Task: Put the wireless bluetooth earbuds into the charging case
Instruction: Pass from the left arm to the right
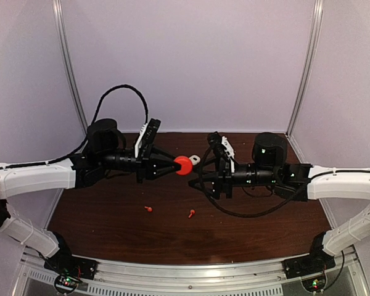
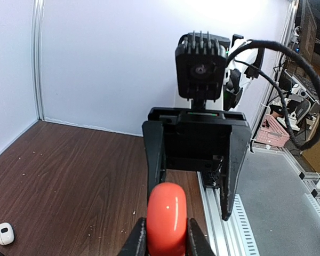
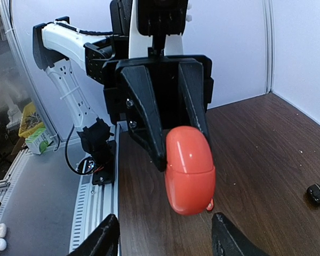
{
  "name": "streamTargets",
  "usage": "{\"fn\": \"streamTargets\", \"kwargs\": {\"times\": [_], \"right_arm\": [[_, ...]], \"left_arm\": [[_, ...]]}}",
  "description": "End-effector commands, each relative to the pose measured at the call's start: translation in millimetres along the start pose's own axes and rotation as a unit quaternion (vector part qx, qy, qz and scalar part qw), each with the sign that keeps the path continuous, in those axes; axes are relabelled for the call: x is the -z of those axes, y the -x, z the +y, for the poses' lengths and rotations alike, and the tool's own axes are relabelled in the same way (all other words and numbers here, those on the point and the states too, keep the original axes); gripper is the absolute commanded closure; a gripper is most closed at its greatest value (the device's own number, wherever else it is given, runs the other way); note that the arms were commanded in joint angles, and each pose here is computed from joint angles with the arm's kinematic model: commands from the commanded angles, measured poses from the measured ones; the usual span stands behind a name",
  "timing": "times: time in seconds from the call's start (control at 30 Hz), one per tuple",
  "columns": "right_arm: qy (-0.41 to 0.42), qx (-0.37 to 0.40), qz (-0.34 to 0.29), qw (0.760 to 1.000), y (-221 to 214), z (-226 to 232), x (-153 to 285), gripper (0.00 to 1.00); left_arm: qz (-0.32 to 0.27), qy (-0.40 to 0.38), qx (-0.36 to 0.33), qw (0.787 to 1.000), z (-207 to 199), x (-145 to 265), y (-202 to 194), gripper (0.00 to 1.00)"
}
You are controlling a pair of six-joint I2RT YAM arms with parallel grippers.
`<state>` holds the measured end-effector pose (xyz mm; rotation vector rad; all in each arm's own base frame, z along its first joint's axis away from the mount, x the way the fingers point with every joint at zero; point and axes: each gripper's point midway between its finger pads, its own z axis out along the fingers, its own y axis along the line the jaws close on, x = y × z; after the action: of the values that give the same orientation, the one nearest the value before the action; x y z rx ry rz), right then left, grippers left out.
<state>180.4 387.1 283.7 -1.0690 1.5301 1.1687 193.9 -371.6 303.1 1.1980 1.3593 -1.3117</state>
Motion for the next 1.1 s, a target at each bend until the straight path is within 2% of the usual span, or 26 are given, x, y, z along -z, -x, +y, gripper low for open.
{"fn": "streamTargets", "kwargs": {"times": [0.0,0.23,0.37,0.6,0.8,1.07], "right_arm": [[0.024,0.016,-0.037,0.999,29,8,-1,0.43],[0.028,0.017,-0.035,0.999,30,7,-7,0.49],[0.026,0.021,-0.034,0.999,31,5,-9,0.59],[0.019,0.026,-0.034,0.999,31,2,-9,0.64],[0.020,0.031,-0.028,0.999,29,2,-11,0.72],[0.027,0.035,-0.018,0.999,26,2,-15,0.73]], "left_arm": [[-0.026,-0.002,-0.045,0.999,-5,-3,19,1.00],[-0.028,-0.001,-0.044,0.999,-5,-6,18,1.00],[-0.029,-0.002,-0.043,0.999,-5,-7,19,1.00],[-0.021,-0.004,-0.034,0.999,-2,-10,13,1.00],[-0.019,-0.006,-0.030,0.999,-2,-12,13,1.00],[-0.013,-0.013,-0.023,1.000,-2,-14,8,1.00]]}}
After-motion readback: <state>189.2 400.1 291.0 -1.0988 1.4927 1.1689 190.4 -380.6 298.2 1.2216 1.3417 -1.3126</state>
